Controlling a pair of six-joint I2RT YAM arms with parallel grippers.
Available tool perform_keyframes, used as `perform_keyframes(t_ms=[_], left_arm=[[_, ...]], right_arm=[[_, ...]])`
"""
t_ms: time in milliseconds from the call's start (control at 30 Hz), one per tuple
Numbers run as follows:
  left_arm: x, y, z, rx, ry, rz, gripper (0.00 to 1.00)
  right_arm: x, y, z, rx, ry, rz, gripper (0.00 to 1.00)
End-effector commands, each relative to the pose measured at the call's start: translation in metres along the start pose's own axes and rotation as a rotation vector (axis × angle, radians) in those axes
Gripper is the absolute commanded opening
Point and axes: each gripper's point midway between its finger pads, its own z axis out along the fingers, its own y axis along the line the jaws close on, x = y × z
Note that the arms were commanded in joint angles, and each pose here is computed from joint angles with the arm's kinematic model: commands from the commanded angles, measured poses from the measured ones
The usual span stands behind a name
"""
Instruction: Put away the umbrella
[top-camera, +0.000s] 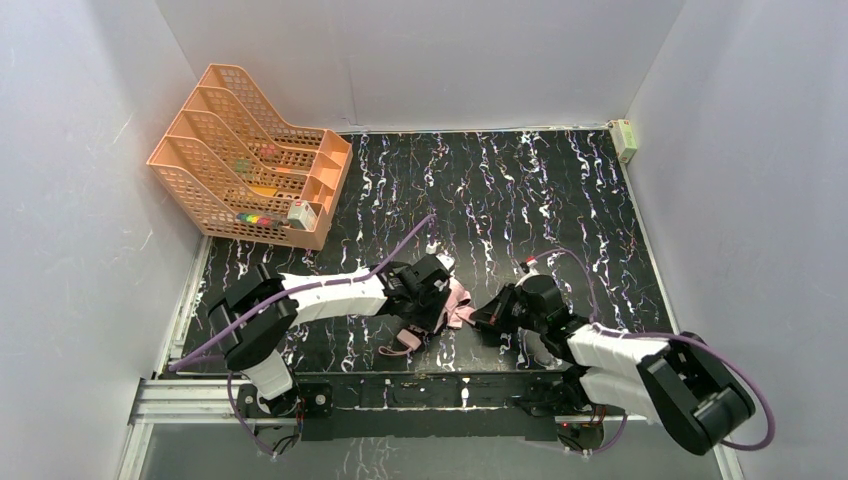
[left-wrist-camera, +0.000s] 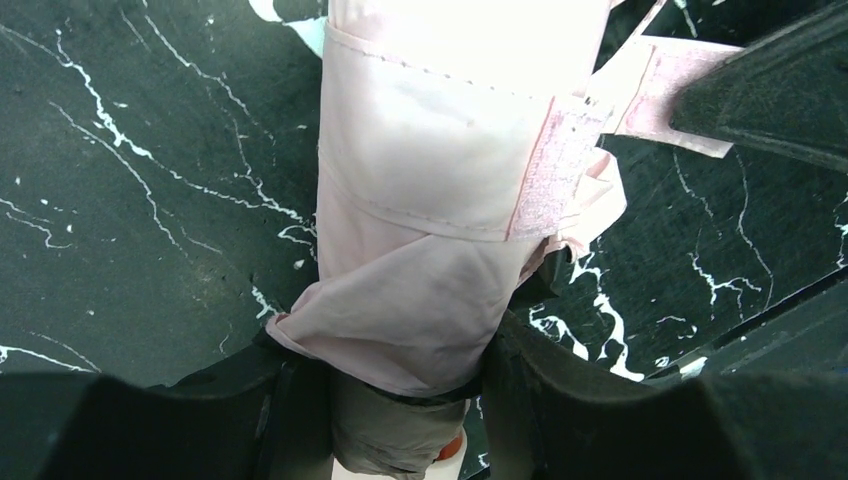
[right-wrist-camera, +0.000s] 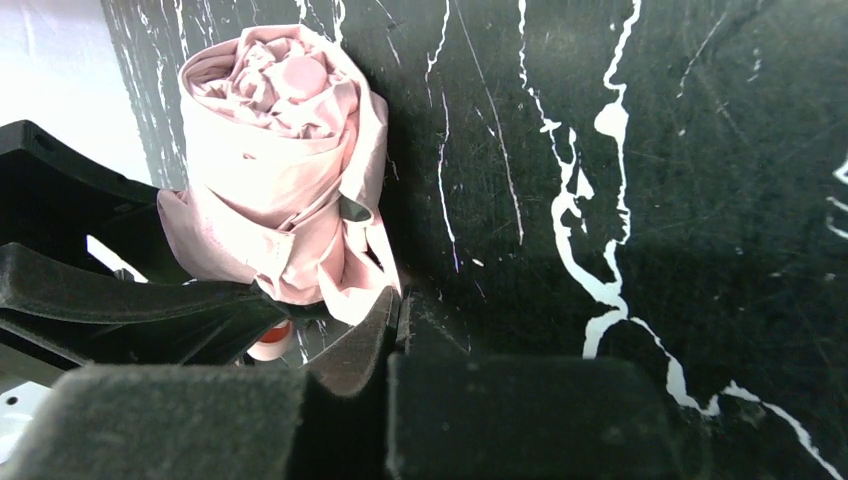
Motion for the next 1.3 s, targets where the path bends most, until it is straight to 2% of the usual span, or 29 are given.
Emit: perform_keyframes(t_ms=[0, 267, 433, 700, 1000, 1267], left_arm=[[0.075, 0.050, 0.026, -0.219, 0.225, -0.027, 0.00], [0.078, 0.055, 0.029, -0.260, 0.233, -0.049, 0.00], [0.079, 0.056, 0.031, -0.267, 0.238, -0.061, 0.00], [0.077, 0.055, 0.035, -0.268, 0.240, -0.053, 0.00], [0.088, 0.058, 0.039, -0.259, 0.262, -0.016, 0.00], [0.100, 0.053, 0.044, -0.239, 0.282, 0.029, 0.00]], right_arm=[[-0.008, -0.011, -0.009, 0.094, -0.033, -0.061, 0.00], [0.013, -0.032, -0.033, 0.171, 0.017, -0.048, 0.00], [0.018, -0.027, -0.045, 0.161, 0.039, -0.051, 0.00], [0.005, 0.038, -0.053, -0.113, -0.003, -0.109, 0.00], [-0.029, 0.104, -0.058, -0.304, -0.105, -0.113, 0.00], [-0.045, 0.141, -0.059, -0.440, -0.140, -0.069, 0.00]])
